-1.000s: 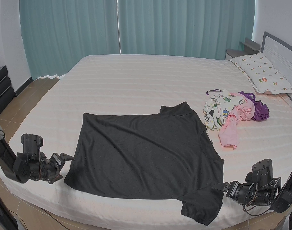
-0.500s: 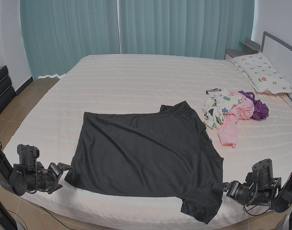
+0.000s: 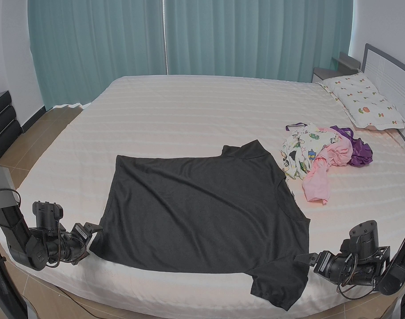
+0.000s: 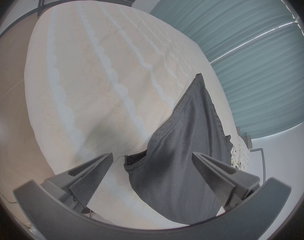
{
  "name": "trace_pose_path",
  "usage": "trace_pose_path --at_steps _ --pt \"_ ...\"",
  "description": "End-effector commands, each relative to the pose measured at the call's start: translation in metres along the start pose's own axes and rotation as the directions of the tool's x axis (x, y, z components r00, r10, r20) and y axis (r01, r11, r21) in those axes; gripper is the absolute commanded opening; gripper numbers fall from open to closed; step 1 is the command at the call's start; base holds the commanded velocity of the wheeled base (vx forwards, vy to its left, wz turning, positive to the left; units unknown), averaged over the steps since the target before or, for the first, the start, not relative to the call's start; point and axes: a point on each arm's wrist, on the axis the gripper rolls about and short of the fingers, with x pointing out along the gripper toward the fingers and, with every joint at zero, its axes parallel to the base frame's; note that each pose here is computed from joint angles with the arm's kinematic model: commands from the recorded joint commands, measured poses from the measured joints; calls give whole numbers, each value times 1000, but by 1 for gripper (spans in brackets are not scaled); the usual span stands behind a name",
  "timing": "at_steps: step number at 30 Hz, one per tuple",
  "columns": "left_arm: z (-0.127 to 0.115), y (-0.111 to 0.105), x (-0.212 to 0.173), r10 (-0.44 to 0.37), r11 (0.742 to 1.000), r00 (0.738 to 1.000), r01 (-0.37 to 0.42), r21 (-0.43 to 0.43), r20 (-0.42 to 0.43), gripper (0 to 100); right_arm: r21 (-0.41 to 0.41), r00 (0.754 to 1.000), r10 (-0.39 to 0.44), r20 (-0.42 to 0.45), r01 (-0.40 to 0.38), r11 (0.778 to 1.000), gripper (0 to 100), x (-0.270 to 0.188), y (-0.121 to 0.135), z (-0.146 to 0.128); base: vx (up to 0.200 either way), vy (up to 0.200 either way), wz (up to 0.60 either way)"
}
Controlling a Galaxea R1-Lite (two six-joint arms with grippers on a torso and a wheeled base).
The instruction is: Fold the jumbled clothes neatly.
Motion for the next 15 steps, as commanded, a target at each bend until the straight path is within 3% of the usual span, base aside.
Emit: trace_pose_path --at_steps 1,9,10,15 --pt "-3 2 7 16 1000 1000 -16 -1 -19 100 0 1000 -14 -11 14 1000 100 -2 -4 -3 0 0 0" --pt "-4 -1 13 12 1000 1000 -13 -17 -22 100 0 1000 -13 -10 13 1000 100 -2 -3 -3 0 0 0" --pt "-4 -1 13 16 1000 1000 -16 -17 -20 0 0 1000 -13 -10 13 1000 100 -2 -3 -3 0 0 0" --pt "-8 4 9 61 998 998 -61 -17 0 0 2 1000 -12 -5 12 1000 100 -2 -3 -2 0 0 0"
